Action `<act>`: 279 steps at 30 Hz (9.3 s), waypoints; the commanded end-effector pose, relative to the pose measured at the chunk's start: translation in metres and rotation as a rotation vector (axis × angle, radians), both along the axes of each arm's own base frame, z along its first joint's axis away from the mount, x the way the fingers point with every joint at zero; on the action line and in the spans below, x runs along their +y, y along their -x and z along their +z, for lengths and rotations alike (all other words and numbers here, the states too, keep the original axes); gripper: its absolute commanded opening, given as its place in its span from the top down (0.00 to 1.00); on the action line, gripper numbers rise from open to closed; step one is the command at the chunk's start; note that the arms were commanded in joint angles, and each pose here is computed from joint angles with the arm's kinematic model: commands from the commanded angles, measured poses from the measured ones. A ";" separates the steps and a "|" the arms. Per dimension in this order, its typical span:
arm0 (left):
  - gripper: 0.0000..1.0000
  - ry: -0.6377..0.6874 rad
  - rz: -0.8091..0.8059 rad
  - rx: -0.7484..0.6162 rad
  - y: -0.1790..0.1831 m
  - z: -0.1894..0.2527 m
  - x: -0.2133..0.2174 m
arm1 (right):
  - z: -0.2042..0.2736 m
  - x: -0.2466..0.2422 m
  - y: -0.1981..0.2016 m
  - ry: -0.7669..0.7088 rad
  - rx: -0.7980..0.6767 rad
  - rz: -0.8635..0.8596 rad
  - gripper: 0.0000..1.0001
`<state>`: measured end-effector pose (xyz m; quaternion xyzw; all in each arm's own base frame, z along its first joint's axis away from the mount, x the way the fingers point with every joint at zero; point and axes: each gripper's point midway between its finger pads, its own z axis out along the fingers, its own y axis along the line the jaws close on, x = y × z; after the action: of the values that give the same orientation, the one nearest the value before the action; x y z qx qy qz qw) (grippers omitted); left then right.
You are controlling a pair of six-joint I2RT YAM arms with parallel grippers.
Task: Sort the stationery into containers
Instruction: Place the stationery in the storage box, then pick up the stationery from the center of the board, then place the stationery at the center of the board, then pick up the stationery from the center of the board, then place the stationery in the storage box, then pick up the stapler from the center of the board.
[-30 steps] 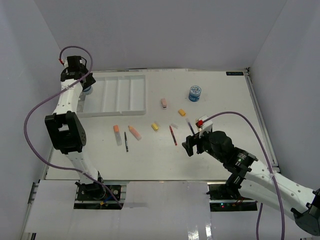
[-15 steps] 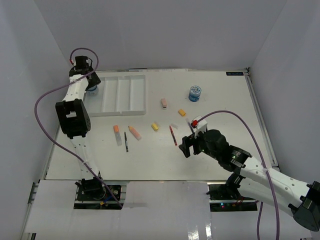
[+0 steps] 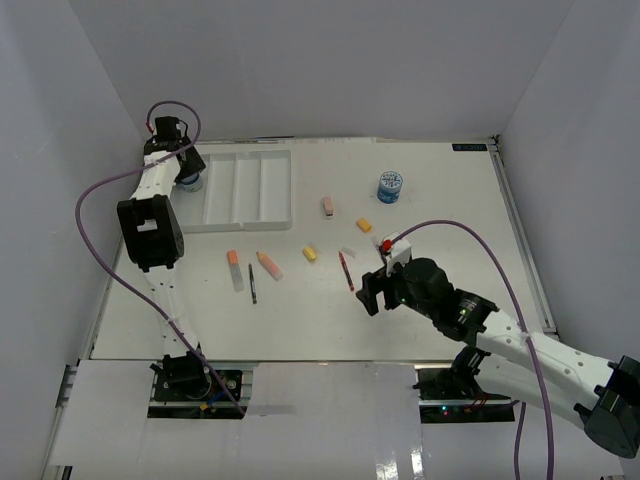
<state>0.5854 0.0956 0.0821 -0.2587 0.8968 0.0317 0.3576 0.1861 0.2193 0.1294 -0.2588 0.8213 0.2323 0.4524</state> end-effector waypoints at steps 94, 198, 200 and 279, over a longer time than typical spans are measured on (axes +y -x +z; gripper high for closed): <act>0.02 0.215 -0.395 -0.311 0.278 0.089 -0.155 | 0.005 0.165 -0.103 0.209 -0.130 0.357 0.59; 0.66 -0.077 -0.469 -0.130 0.275 0.063 -0.251 | 0.061 -0.059 -0.039 0.056 -0.343 -0.334 0.10; 0.66 -0.080 -0.379 -0.155 0.255 0.076 -0.221 | 0.062 -0.059 -0.038 0.044 -0.344 -0.330 0.10; 0.02 0.192 -0.426 -0.115 0.260 0.057 -0.172 | 0.030 0.001 -0.066 0.166 -0.108 -0.309 0.08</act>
<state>0.3199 -0.0676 0.1252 -0.1087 0.9181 -0.1322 0.3574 0.2406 0.2172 0.1415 -0.2081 0.8471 0.0711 0.4838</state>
